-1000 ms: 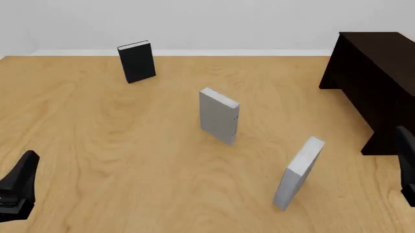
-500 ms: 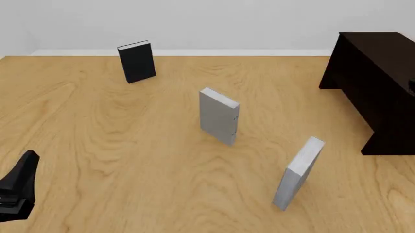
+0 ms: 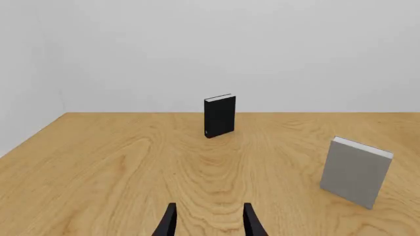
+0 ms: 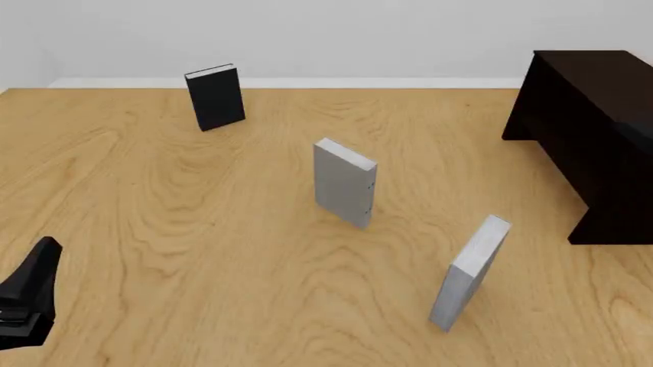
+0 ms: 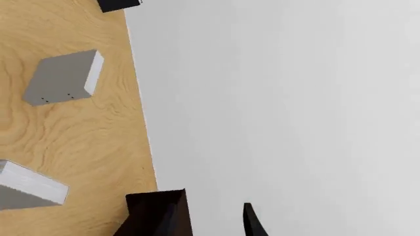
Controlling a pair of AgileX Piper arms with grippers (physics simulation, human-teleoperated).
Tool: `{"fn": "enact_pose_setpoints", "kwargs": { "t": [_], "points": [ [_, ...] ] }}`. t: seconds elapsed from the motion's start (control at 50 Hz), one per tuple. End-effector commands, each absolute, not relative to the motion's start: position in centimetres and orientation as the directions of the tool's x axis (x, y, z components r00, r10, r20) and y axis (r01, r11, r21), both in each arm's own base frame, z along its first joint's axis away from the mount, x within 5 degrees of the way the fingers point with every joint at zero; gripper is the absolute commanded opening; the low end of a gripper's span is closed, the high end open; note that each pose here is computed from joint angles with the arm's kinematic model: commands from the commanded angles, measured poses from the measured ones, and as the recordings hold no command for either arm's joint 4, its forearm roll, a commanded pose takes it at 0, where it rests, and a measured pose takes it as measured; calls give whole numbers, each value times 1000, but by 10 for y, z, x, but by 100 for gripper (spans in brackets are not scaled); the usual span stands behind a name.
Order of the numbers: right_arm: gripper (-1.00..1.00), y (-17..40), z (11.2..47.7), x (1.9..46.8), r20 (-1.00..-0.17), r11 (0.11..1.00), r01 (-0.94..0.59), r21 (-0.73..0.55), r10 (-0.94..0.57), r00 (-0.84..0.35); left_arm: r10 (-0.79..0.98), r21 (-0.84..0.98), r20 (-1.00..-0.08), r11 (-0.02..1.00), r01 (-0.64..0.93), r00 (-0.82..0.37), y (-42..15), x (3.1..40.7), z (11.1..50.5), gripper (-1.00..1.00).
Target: Pick up the book on the right and place it on the cabinet shelf.
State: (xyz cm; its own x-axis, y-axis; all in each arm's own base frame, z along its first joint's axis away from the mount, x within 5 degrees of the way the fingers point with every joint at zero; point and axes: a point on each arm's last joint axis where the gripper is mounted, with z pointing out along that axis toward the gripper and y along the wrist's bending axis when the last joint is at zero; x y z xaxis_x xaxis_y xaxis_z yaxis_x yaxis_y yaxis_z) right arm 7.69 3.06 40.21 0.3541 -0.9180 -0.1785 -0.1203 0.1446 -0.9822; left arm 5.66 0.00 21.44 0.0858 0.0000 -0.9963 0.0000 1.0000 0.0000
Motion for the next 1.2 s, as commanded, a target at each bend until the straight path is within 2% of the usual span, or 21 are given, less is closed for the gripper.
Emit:
{"fn": "enact_pose_setpoints", "kwargs": {
  "t": [0.02, 0.24, 0.32, 0.48, 0.56, 0.68, 0.84, 1.04, 1.08, 1.2],
  "points": [
    [100, 39, 405, 83, 22, -109, -179, -978, -904, 427, 0, 0, -996, 1000, 0, 86, 0, 57, 214, 100],
    [100, 42, 426, 88, 177, -306, -205, -930, -859, 481, 0, 0, -996, 1000, 0, 86, 0, 57, 214, 100],
    [100, 47, 440, 90, 189, -351, -230, -908, -832, 522, 0, 0, -996, 1000, 0, 86, 0, 57, 214, 100],
    [100, 51, 450, 88, 179, -461, -363, -810, -783, 595, 0, 0, -996, 1000, 0, 86, 0, 57, 214, 100],
    [100, 52, 448, 90, 205, -519, -385, -763, -759, 618, 0, 0, -996, 1000, 0, 86, 0, 57, 214, 100],
    [100, 64, 440, 110, 163, -517, -455, -725, -770, 616, 0, 0, -996, 1000, 0, 86, 0, 57, 214, 100],
    [100, 68, 418, 132, 152, -537, -540, -648, -786, 599, 0, 0, -996, 1000, 0, 86, 0, 57, 214, 100],
    [100, 82, 410, 151, 115, -532, -591, -606, -794, 597, 0, 0, -996, 1000, 0, 86, 0, 57, 214, 100],
    [100, 96, 410, 156, 68, -511, -616, -599, -799, 597, 0, 0, -996, 1000, 0, 86, 0, 57, 214, 100],
    [100, 97, 398, 158, 65, -524, -637, -565, -798, 599, 0, 0, -996, 1000, 0, 86, 0, 57, 214, 100]
  ]
}}
